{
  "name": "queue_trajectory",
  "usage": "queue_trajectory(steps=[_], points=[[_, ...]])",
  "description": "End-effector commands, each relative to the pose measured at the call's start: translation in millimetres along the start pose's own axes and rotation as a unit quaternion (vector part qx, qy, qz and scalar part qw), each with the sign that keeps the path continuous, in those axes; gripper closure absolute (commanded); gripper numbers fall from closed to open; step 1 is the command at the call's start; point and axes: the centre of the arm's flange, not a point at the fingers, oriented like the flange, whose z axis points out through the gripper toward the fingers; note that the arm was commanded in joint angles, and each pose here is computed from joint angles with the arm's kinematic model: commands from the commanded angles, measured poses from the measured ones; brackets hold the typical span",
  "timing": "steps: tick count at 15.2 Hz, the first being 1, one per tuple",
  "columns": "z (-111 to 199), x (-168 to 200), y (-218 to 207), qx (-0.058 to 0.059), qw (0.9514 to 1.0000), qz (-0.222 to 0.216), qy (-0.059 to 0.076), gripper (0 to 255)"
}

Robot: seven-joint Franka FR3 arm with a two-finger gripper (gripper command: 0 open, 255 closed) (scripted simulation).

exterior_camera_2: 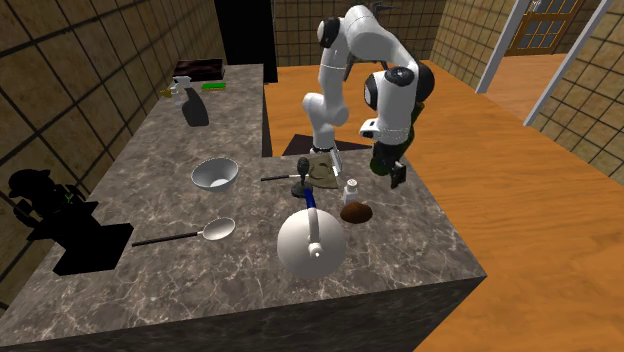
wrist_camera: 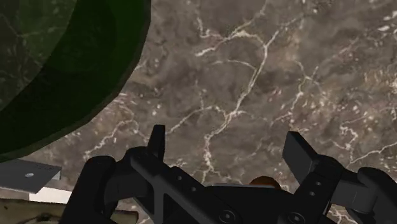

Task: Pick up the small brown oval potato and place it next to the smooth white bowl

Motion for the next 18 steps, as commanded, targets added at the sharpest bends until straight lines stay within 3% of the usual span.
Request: queue_trajectory(steps=[1,2,3,9,15,16,18], points=[[10.2,27.4,-20.5,-0.039,0.9796,-0.026,0.195,0],[7.1,-0.3,-10.2,-0.012,0.9991,0.028,-0.030,0],[7.1,-0.3,-10.2,-0.012,0.9991,0.028,-0.030,0],[8.1,65.6,-56.2,-0.060,0.9964,0.060,-0.005,0],[10.2,134.3,-97.8,-0.107,0.9897,0.092,0.021,0],[10.5,143.4,-102.9,-0.113,0.9886,0.096,0.025,0],[20.8,143.7,-100.5,-0.113,0.9885,0.096,0.025,0]])
